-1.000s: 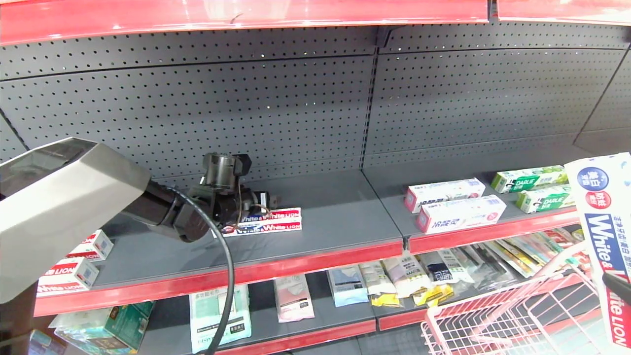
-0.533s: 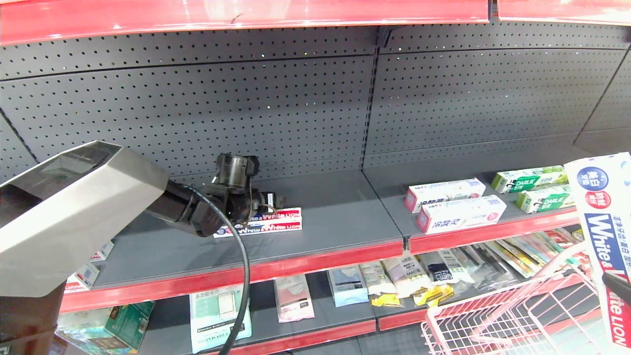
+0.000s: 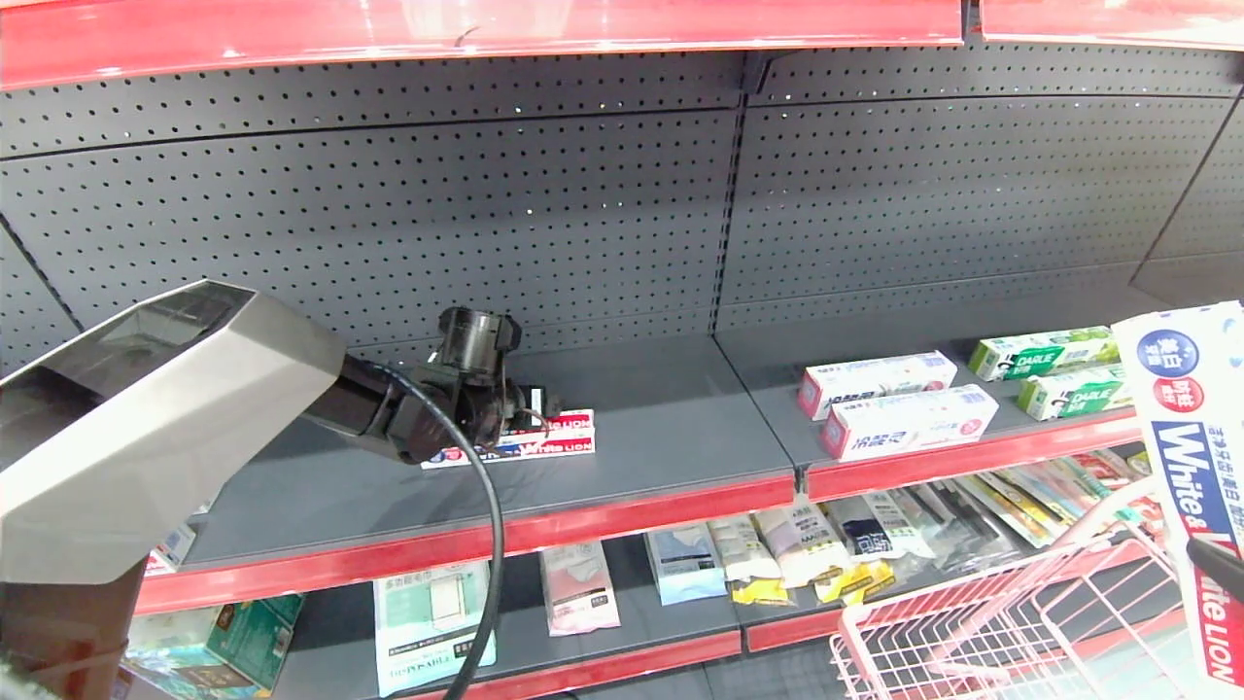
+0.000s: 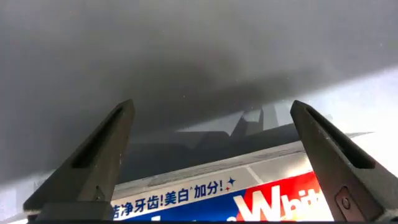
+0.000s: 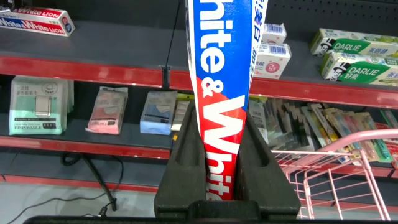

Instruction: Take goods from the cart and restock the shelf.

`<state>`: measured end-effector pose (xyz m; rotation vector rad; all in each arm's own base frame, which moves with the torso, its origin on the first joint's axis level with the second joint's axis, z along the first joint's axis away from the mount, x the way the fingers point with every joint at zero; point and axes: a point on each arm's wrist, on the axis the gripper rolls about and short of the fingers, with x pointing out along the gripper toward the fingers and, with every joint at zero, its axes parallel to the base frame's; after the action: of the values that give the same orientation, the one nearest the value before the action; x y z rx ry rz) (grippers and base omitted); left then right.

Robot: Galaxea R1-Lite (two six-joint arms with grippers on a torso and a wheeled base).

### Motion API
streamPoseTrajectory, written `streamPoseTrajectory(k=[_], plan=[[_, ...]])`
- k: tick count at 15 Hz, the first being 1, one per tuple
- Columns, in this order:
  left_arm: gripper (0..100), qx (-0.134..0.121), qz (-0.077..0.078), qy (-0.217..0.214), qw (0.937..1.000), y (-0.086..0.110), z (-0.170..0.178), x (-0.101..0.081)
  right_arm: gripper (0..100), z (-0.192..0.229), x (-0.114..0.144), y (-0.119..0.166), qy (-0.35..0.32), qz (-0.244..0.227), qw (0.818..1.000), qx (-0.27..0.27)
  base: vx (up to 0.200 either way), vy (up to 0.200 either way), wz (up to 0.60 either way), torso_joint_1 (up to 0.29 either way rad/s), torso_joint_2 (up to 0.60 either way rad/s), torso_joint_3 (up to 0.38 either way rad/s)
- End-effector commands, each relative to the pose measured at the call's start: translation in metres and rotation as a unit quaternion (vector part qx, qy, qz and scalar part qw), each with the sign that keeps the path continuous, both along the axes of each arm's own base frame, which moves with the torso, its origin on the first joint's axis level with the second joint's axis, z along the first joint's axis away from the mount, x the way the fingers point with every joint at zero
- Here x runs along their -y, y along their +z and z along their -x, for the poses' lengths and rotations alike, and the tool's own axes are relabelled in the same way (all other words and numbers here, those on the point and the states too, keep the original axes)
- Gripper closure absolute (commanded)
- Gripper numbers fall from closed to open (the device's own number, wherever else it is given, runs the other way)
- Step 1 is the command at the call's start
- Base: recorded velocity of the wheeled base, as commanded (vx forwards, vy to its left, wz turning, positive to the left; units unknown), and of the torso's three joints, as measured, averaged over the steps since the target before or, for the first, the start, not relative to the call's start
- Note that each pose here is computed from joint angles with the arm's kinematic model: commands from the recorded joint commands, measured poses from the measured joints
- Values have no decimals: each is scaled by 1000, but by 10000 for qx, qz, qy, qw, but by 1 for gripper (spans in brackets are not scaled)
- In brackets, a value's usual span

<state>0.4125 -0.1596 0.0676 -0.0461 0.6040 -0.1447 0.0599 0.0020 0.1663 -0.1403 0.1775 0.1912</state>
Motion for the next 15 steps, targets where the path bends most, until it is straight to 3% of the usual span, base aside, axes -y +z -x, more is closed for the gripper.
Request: streamPoseTrajectory(k=[1, 4, 7, 15], plan=[[0, 19, 38, 17, 10000, 2, 1, 0, 100, 0, 0, 0, 2, 0, 10000, -9, 0, 0, 0, 0, 0, 0], [0, -2, 119, -28, 9999, 3, 3, 4, 100, 0, 0, 0, 2, 1, 10000, 6, 0, 0, 0, 0, 0, 0], [0, -44, 95, -32, 9999, 2, 6, 3, 100, 0, 0, 0, 2, 1, 10000, 6, 0, 0, 0, 0, 0, 0], [0, -483, -68, -46, 9988, -5, 28, -6, 100, -1, 0, 1, 2, 1, 10000, 6, 0, 0, 0, 0, 0, 0]])
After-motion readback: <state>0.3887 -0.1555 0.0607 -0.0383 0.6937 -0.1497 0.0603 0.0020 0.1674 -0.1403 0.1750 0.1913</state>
